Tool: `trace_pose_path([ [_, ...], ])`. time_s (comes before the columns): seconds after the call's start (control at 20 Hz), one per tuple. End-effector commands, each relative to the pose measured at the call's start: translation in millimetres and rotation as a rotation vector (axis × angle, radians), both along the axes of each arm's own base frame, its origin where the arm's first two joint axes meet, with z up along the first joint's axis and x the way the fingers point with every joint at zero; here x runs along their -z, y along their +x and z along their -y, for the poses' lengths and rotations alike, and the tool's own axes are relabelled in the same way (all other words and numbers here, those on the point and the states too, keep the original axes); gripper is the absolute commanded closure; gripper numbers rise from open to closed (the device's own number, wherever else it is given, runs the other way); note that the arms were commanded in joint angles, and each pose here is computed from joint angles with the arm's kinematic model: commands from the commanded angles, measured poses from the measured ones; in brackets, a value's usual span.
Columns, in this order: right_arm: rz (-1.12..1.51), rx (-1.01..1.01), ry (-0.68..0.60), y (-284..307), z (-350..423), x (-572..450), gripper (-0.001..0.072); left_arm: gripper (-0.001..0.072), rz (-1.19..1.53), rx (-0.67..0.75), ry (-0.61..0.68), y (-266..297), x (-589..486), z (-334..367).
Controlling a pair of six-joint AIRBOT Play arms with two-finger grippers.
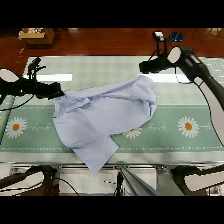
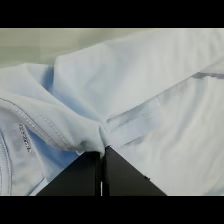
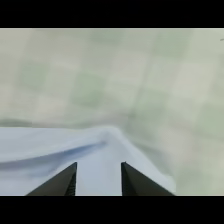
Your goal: Fold the shirts.
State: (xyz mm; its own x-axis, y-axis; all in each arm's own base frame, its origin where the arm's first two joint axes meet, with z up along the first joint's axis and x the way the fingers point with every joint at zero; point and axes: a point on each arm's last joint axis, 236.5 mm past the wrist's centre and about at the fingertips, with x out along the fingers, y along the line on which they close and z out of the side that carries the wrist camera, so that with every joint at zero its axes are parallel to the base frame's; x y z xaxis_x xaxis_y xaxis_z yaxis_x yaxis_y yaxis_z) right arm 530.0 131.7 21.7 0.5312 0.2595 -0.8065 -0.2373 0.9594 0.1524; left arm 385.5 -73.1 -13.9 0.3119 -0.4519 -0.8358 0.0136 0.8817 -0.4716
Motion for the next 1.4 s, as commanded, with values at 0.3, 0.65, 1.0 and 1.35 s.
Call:
trace_pose_path([
  [0.3, -0.407, 0.254, 0.278, -102.3, 159.0, 31.0, 0.0306, 0.0687, -0.05, 0.032, -0.014, -12.7, 3.2, 5.7],
  [0.65, -0.5, 0.196, 0.629, -143.6, 109.8, 62.5, 0.0241, 0.0687, -0.051, 0.029, -0.015, -12.7, 3.2, 5.8],
  [1.0, -0.491, 0.123, 0.582, -142.0, 72.9, 75.3, 0.0241, 0.0687, -0.058, 0.035, -0.017, -14.7, 3.3, 7.2],
  [1.35, -0.525, 0.137, 0.593, -138.8, 59.3, 90.6, 0.0241, 0.0687, -0.058, 0.035, -0.017, -14.6, 3.3, 7.1],
])
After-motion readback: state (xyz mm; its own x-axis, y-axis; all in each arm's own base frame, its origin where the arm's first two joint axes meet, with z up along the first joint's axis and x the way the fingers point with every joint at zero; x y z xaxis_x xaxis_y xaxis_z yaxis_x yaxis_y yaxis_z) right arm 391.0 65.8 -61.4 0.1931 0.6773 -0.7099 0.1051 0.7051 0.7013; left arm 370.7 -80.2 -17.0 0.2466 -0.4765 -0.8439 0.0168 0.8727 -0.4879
